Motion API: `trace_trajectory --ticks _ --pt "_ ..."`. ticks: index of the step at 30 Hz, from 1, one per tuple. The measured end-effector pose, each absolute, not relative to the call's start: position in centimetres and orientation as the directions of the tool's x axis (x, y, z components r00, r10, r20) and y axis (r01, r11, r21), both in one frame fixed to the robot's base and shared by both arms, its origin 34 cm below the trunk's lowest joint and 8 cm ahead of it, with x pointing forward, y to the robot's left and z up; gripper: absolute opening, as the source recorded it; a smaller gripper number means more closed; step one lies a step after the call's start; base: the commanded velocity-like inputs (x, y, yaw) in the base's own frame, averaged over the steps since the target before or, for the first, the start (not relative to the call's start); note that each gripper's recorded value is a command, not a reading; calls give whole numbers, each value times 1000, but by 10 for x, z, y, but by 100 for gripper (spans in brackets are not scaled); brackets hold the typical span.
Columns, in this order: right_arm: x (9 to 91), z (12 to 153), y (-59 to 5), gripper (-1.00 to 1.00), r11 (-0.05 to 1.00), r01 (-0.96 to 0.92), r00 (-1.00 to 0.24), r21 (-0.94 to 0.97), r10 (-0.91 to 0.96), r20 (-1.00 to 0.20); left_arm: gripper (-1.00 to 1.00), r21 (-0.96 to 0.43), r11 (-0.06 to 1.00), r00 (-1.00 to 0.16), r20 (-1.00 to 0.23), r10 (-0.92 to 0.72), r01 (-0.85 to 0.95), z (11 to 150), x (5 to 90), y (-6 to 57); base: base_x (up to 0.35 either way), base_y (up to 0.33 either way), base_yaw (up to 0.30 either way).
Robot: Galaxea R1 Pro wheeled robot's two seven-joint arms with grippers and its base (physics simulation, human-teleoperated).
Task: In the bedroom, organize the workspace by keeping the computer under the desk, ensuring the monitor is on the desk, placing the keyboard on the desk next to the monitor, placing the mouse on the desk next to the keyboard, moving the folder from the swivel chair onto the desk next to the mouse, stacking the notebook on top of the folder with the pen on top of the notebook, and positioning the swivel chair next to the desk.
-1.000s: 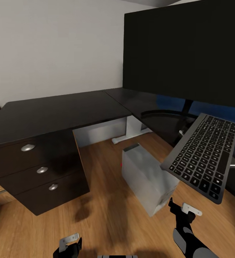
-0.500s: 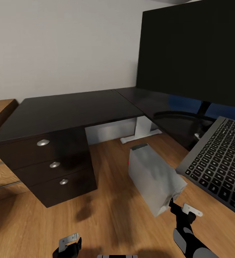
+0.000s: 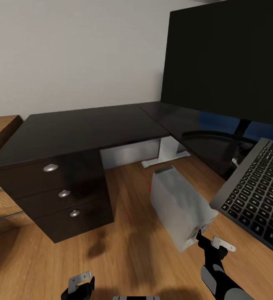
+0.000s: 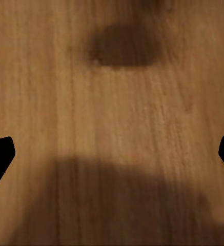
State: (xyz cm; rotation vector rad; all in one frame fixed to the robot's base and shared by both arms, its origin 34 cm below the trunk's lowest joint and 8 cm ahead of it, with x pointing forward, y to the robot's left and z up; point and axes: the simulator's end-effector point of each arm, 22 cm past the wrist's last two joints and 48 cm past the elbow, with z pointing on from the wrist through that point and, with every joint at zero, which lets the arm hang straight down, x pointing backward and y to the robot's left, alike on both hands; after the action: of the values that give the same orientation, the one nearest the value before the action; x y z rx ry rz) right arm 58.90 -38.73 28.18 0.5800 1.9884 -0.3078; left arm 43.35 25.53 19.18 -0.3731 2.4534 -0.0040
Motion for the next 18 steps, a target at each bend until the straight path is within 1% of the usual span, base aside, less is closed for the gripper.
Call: trace_trajectory --ticks 3,6,13,18 --pt "589 282 -388 100 852 523 -384 30 267 -884 100 -96 960 -750 -606 -267 -265 192 434 255 226 0 1" --pt "589 282 -388 100 852 523 -384 30 267 -884 100 -96 960 -750 -606 -267 -265 192 433 255 100 0 0" --pt "588 282 -388 100 850 526 -382 31 269 -884 100 -96 960 -750 -605 -267 -264 192 433 255 26 7 0" --pt "587 282 -391 100 841 539 -375 36 279 -884 100 -96 960 -750 -605 -267 -264 192 433 255 37 122 0"
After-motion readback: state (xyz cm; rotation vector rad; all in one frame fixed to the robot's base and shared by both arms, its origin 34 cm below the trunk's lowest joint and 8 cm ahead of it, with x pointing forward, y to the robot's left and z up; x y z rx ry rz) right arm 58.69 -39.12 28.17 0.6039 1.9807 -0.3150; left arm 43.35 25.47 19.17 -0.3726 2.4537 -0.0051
